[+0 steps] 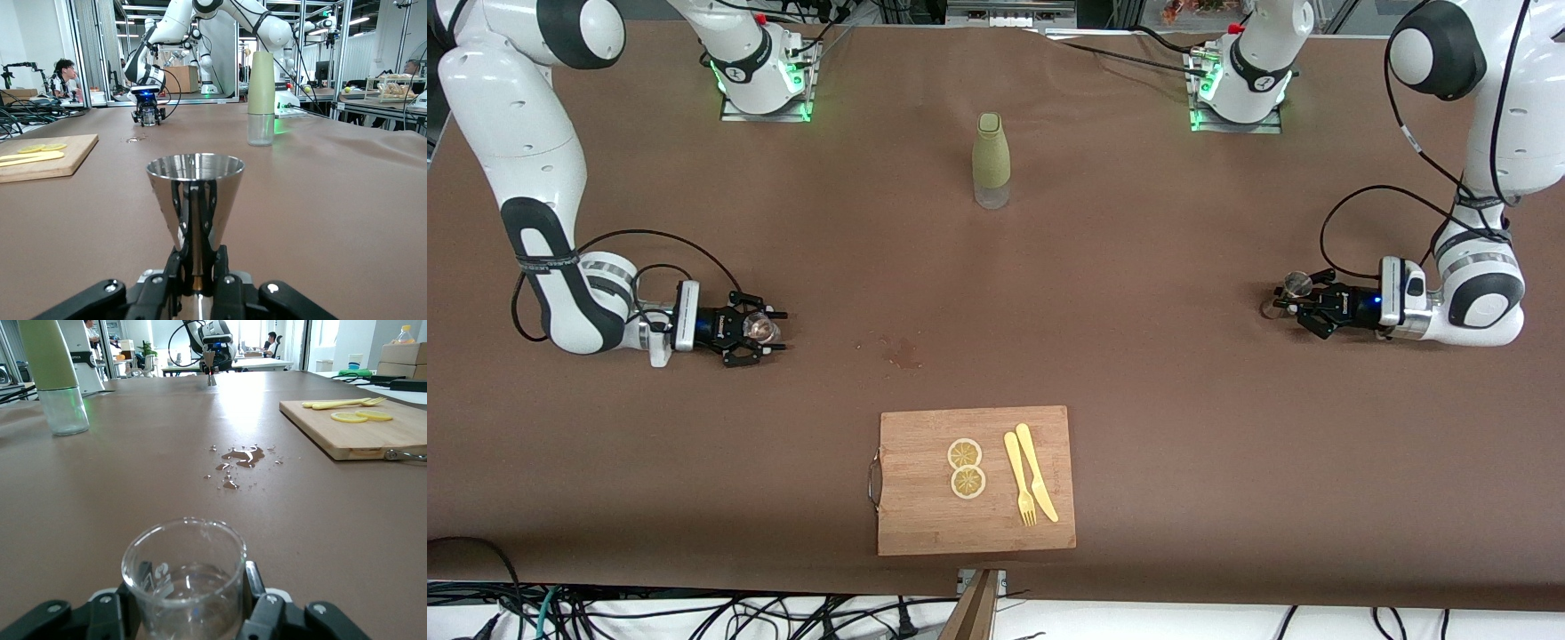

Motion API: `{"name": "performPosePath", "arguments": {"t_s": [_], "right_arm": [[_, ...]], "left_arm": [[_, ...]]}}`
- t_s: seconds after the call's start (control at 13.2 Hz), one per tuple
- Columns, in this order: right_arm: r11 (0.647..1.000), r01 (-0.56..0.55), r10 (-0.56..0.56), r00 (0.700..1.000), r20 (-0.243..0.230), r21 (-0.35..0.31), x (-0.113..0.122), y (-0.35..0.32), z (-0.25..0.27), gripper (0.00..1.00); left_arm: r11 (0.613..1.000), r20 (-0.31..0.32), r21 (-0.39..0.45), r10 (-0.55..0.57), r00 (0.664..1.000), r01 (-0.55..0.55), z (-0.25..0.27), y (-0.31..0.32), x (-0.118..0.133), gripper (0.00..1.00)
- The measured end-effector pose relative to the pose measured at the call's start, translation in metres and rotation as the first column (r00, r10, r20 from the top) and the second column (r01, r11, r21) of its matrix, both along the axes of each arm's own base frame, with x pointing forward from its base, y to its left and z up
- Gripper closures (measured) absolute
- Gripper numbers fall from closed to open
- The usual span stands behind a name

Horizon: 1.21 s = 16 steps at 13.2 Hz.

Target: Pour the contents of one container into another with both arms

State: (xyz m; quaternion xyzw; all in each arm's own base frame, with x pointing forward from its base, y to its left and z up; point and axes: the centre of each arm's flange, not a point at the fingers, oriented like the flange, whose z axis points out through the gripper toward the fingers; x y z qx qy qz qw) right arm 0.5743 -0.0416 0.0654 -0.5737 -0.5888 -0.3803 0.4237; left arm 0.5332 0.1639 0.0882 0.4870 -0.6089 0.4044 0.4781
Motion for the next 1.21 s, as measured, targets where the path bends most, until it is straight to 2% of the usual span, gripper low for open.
{"name": "performPosePath", "arguments": {"t_s": [0.38,0.45,0.76,0.83,0.98,1.14,1.21], "right_arm": [[0.999,-0.012,0.013,0.999,0.033,-0.043,0.004,-0.03,0.006,0.3],[0.997,-0.03,0.033,0.999,0.042,-0.072,0.007,-0.041,0.009,0.27],[0.975,-0.092,0.114,0.988,0.1,-0.203,0.029,-0.08,0.045,0.26],[0.964,-0.108,0.137,0.985,0.104,-0.244,0.036,-0.085,0.064,0.26],[0.93,-0.118,0.154,0.985,0.077,-0.348,0.047,-0.095,0.114,0.25],[0.886,-0.102,0.136,0.99,0.044,-0.452,0.054,-0.104,0.172,0.22],[0.867,-0.087,0.115,0.993,0.027,-0.491,0.055,-0.106,0.199,0.22]], "left_arm": [[1.0,-0.004,-0.005,-0.011,1.0,0.011,-0.012,0.0,0.004,0.79],[1.0,-0.003,-0.005,-0.011,1.0,0.011,-0.012,0.0,0.004,0.74],[1.0,-0.004,0.03,0.007,1.0,-0.007,-0.017,0.011,0.003,0.34],[0.999,-0.008,0.046,0.015,1.0,-0.015,-0.017,0.017,0.003,0.23],[0.993,-0.008,0.112,0.027,1.0,-0.026,-0.01,0.038,0.01,0.01],[0.97,-0.05,0.241,-0.006,0.999,0.018,0.006,0.067,0.02,0.0],[0.952,-0.102,0.303,-0.008,0.995,0.039,0.015,0.078,0.024,0.0]]}}
